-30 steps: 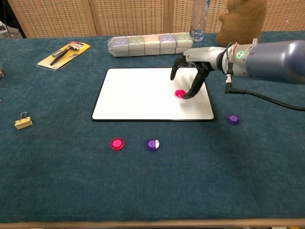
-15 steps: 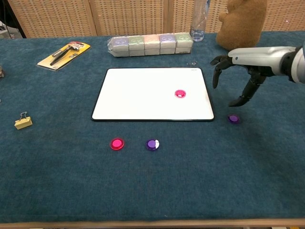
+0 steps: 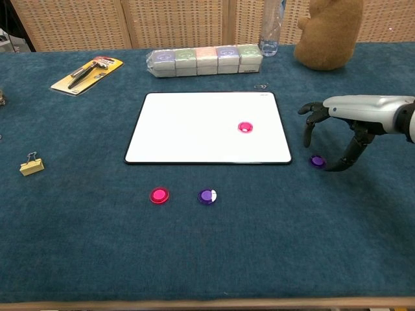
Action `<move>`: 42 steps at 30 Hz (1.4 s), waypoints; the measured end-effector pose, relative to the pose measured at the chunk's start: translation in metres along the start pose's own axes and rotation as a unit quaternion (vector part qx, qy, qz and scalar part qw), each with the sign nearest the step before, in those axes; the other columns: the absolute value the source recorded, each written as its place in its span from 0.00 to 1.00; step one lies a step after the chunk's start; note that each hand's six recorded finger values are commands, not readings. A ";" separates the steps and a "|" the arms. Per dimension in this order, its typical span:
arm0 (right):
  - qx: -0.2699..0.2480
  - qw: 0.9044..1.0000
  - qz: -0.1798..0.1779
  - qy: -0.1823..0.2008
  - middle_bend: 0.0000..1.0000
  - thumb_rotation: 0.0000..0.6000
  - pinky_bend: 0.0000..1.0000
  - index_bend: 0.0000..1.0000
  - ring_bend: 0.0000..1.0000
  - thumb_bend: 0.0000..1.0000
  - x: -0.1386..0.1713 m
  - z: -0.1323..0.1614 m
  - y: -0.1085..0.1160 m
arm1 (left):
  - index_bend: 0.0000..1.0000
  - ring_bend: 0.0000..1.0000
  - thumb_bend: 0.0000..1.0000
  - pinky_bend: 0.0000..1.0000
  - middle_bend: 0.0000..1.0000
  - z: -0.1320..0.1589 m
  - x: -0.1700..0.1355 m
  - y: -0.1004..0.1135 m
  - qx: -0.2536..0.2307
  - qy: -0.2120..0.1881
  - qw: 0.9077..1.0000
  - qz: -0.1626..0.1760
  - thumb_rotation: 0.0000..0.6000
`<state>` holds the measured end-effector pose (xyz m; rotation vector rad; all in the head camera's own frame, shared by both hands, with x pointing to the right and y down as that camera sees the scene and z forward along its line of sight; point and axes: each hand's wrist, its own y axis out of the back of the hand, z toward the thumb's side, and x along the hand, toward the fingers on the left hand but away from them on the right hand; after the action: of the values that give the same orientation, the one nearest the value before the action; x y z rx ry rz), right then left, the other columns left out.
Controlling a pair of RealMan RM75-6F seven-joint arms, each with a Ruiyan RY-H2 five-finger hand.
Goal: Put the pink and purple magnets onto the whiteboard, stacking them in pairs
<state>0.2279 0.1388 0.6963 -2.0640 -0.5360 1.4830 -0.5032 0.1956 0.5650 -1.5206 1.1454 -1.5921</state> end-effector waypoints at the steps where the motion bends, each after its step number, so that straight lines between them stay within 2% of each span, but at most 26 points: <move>1: 0.000 1.000 0.001 0.000 0.00 1.00 0.00 0.38 0.00 0.26 0.000 0.000 -0.001 | 0.00 0.00 0.12 0.00 0.00 0.000 0.000 0.000 0.000 0.000 1.000 0.000 1.00; 26: 0.007 1.000 0.006 -0.013 0.00 1.00 0.00 0.43 0.00 0.26 -0.010 -0.008 -0.011 | 0.00 0.00 0.12 0.00 0.00 0.001 0.000 -0.003 0.001 0.000 1.000 -0.004 1.00; 35: 0.004 1.000 0.007 -0.021 0.00 1.00 0.00 0.49 0.00 0.26 -0.015 -0.011 -0.013 | 0.00 0.00 0.12 0.00 0.00 0.000 0.001 -0.003 0.001 0.002 1.000 -0.006 1.00; 42: 0.006 1.000 0.006 -0.030 0.00 1.00 0.00 0.57 0.00 0.29 -0.017 -0.016 -0.015 | 0.00 0.00 0.12 0.00 0.00 0.000 0.001 -0.003 0.001 0.002 1.000 -0.006 1.00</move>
<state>0.2376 0.1373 0.7219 -2.0224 -0.5383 1.5555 -0.5029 0.1958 0.5684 -1.5261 1.1391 -1.6050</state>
